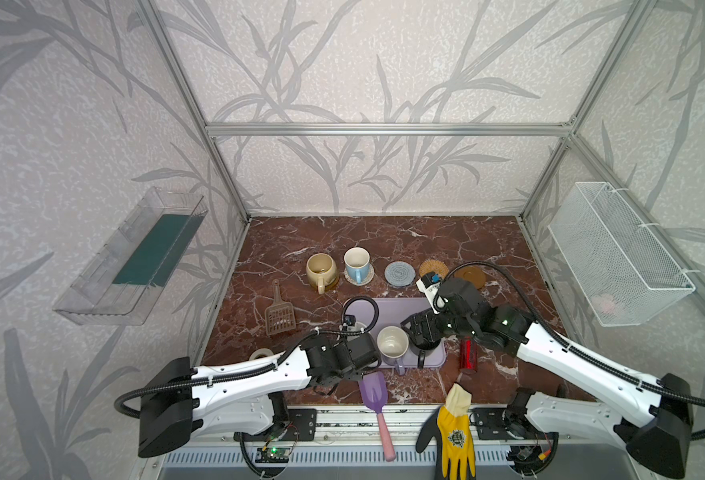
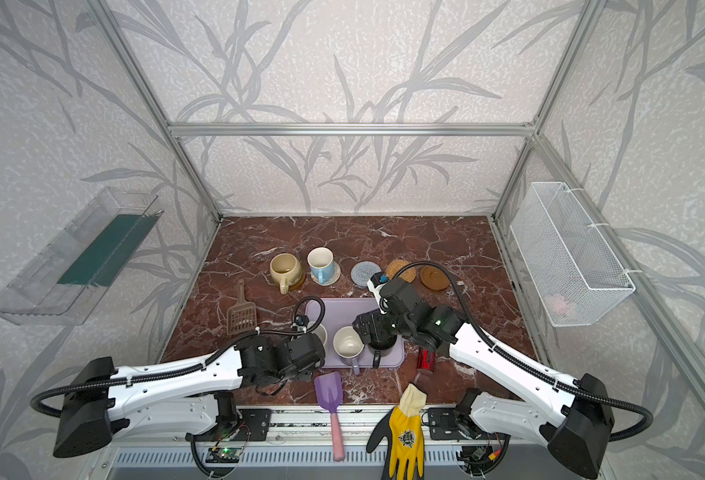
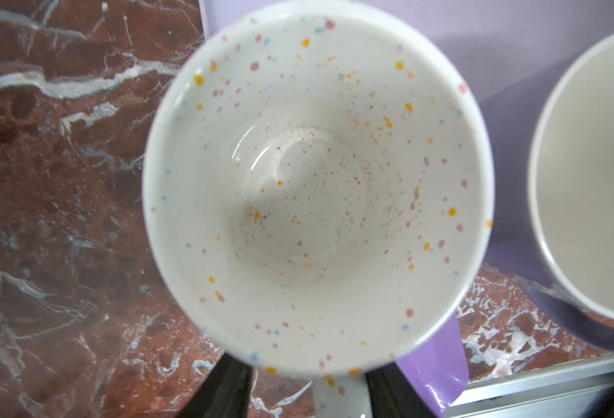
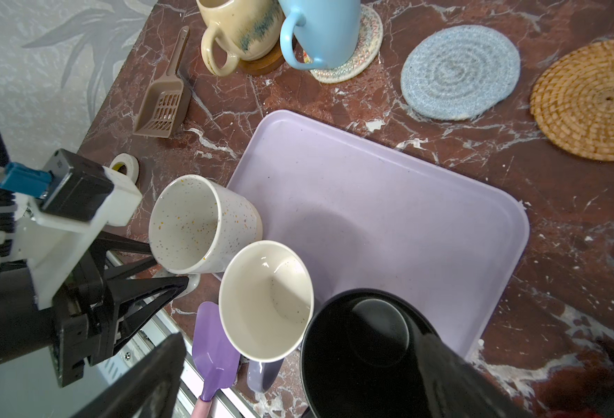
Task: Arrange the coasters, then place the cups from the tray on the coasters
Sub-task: 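Lower left gripper onto the speckled white mug handle and close, then lift speckled white mug with left gripper and carry toward blue rope coaster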
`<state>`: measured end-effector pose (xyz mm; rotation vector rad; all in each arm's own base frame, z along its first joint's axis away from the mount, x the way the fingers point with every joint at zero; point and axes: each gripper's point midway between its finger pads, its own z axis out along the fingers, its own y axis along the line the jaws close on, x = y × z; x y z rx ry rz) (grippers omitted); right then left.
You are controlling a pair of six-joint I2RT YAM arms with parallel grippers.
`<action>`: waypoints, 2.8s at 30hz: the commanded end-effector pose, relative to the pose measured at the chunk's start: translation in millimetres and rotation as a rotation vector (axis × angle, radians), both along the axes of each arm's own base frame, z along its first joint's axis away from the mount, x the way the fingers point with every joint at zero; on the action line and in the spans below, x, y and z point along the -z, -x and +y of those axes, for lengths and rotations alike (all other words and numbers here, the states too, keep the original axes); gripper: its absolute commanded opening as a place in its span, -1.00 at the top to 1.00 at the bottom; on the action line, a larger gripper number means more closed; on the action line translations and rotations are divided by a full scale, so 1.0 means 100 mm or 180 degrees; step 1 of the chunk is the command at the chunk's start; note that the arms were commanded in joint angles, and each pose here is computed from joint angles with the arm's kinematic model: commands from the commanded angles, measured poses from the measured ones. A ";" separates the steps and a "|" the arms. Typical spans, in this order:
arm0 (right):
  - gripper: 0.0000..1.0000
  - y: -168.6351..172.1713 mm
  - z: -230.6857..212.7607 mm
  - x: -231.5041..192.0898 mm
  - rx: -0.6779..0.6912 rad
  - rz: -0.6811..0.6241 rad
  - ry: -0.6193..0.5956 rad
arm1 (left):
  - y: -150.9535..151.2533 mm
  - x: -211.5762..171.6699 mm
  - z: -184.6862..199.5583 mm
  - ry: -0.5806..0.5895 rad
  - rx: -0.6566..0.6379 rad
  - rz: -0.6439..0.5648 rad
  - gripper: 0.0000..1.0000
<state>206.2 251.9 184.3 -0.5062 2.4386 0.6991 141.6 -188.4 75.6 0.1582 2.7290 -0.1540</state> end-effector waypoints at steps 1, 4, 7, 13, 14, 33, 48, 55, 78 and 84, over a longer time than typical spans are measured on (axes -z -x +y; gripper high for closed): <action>-0.99 0.00 -0.01 -0.05 0.0039 -0.0080 -0.0082 | -0.03 0.06 0.06 -0.0095 -0.0067 -0.0042 0.19; -0.99 0.01 -0.03 -0.05 0.0045 -0.0082 -0.0084 | -0.03 0.07 0.06 -0.0098 -0.0068 -0.0030 0.39; -0.99 0.02 -0.03 -0.04 0.0044 -0.0081 -0.0101 | -0.03 0.05 0.06 -0.0090 -0.0064 -0.0043 0.60; -0.98 0.02 -0.06 -0.04 0.0065 -0.0103 -0.0097 | -0.05 0.00 0.02 -0.0090 -0.0021 -0.0060 0.93; -0.99 0.02 -0.07 -0.04 0.0071 -0.0111 -0.0095 | -0.05 0.00 0.01 -0.0093 -0.0015 -0.0060 0.94; -0.99 0.13 0.23 -0.11 -0.0433 -0.0101 -0.0392 | -0.12 -0.27 0.06 -0.0102 -0.0042 -0.0223 1.00; -0.99 0.06 0.30 -0.02 -0.0432 -0.0077 -0.0395 | -0.16 -0.58 0.01 0.0169 -0.0003 -0.0388 1.00; -0.98 0.03 0.32 -0.14 -0.0407 -0.0177 -0.0541 | -0.32 -0.95 -0.03 0.0067 0.0101 -0.0562 1.00; -0.98 -0.59 -0.38 -0.43 0.0529 -0.0165 -0.0781 | -1.26 -1.68 -0.85 0.0226 0.0481 -0.0919 1.00; -0.98 -0.62 -0.53 -0.39 0.0539 -0.0097 -0.0818 | -1.61 -1.66 -1.07 0.0167 0.0488 -0.0977 1.00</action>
